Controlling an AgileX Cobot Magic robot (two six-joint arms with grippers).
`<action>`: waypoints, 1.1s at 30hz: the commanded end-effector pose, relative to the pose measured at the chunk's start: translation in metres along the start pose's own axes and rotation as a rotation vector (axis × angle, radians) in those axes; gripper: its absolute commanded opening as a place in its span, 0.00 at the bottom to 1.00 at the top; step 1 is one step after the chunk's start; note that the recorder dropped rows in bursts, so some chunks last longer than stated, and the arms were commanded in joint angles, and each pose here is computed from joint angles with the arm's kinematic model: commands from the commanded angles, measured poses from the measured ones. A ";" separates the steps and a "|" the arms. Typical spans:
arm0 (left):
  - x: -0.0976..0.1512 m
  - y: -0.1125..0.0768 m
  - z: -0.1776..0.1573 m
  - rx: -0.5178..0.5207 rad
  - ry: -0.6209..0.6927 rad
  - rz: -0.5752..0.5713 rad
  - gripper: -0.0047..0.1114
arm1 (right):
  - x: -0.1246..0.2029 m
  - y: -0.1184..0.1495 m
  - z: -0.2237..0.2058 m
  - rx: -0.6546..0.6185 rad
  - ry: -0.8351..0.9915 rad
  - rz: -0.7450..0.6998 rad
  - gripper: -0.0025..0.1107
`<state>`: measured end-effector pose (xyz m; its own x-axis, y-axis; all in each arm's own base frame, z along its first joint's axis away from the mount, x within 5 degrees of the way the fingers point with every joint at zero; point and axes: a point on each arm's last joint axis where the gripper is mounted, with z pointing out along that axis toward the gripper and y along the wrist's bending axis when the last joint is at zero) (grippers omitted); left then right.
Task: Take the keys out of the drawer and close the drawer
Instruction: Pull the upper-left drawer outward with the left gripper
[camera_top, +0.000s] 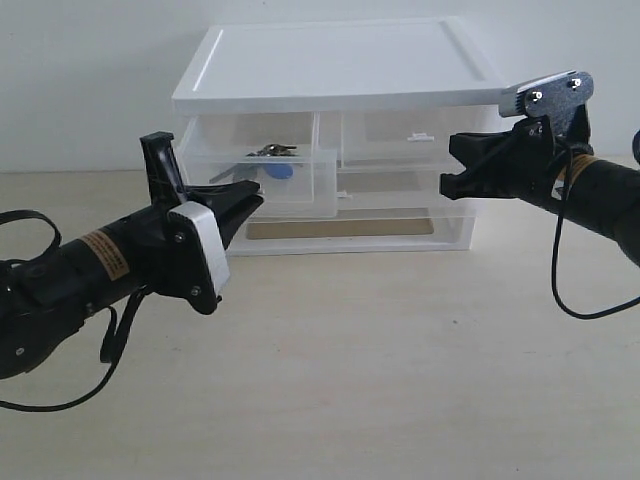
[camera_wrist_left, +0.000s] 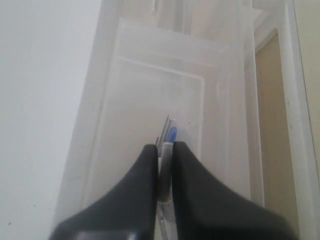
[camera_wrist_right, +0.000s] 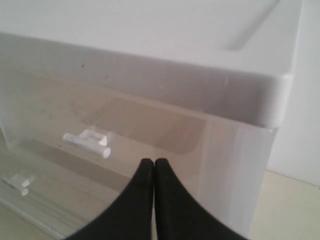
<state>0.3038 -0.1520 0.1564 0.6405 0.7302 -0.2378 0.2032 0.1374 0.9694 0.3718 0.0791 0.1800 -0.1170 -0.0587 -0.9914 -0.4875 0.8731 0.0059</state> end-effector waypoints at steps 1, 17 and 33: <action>-0.003 0.002 -0.002 -0.009 -0.011 0.000 0.08 | -0.005 -0.008 0.001 0.061 -0.018 0.037 0.02; -0.010 0.001 0.000 -0.005 -0.025 -0.009 0.08 | -0.004 -0.008 0.001 0.062 -0.014 0.037 0.02; -0.013 -0.007 -0.009 -0.006 -0.036 -0.029 0.08 | -0.004 -0.008 0.001 0.062 -0.014 0.037 0.02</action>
<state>0.2901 -0.1545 0.1522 0.6529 0.7118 -0.2592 0.2125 0.1563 0.9646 0.3717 0.0792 0.1798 -0.1186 -0.0593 -0.9912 -0.4872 0.8733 0.0060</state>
